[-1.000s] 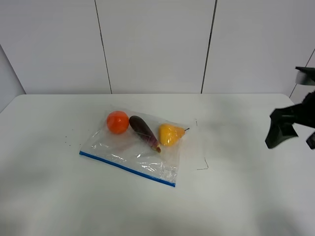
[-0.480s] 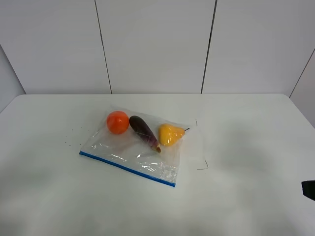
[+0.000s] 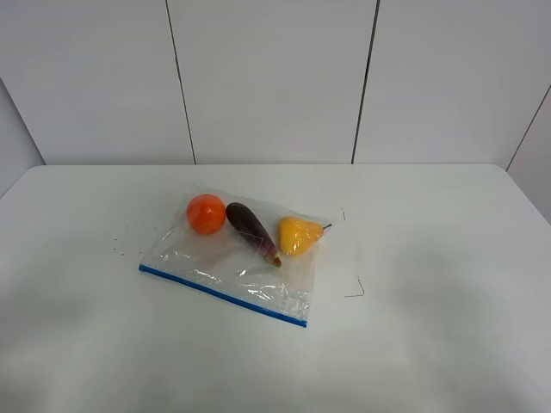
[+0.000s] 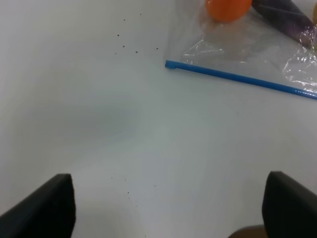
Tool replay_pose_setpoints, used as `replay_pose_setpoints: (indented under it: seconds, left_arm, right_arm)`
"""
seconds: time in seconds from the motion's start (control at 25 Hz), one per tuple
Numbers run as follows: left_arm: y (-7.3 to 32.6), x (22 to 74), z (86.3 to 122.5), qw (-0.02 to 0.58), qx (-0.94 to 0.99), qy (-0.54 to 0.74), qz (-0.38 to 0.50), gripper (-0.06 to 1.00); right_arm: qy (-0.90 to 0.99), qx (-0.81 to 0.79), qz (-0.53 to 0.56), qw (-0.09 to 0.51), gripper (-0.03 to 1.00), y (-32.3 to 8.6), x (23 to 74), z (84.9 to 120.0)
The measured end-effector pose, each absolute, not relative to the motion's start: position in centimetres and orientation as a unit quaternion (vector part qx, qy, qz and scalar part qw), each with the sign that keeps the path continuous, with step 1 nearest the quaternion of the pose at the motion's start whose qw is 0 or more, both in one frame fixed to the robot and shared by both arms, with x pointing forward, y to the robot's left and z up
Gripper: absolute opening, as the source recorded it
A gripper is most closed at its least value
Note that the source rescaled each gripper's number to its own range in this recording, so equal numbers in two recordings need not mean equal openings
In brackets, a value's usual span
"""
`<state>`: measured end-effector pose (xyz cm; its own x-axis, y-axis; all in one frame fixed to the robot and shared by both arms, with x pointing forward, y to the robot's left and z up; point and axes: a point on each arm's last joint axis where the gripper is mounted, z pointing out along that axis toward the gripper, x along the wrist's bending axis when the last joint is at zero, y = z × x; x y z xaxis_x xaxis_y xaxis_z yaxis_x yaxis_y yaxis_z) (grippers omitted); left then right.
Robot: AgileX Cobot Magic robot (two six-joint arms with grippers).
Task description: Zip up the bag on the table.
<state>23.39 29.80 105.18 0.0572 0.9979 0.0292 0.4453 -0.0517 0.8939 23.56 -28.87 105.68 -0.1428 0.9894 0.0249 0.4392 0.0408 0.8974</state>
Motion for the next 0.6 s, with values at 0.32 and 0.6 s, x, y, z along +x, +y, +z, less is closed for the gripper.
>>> replay_pose_setpoints:
  seconds: [0.32, 0.6]
  left_arm:
    - [29.8, 23.39, 105.18, 0.374, 0.624, 0.578, 0.37, 1.0]
    - [29.8, 23.39, 105.18, 0.374, 0.624, 0.578, 0.37, 1.0]
  right_arm:
    - [0.633, 0.557, 0.411, 0.346, 1.0, -28.91, 23.28, 105.59]
    - [0.633, 0.558, 0.408, 0.349, 1.0, -28.98, 23.32, 105.54]
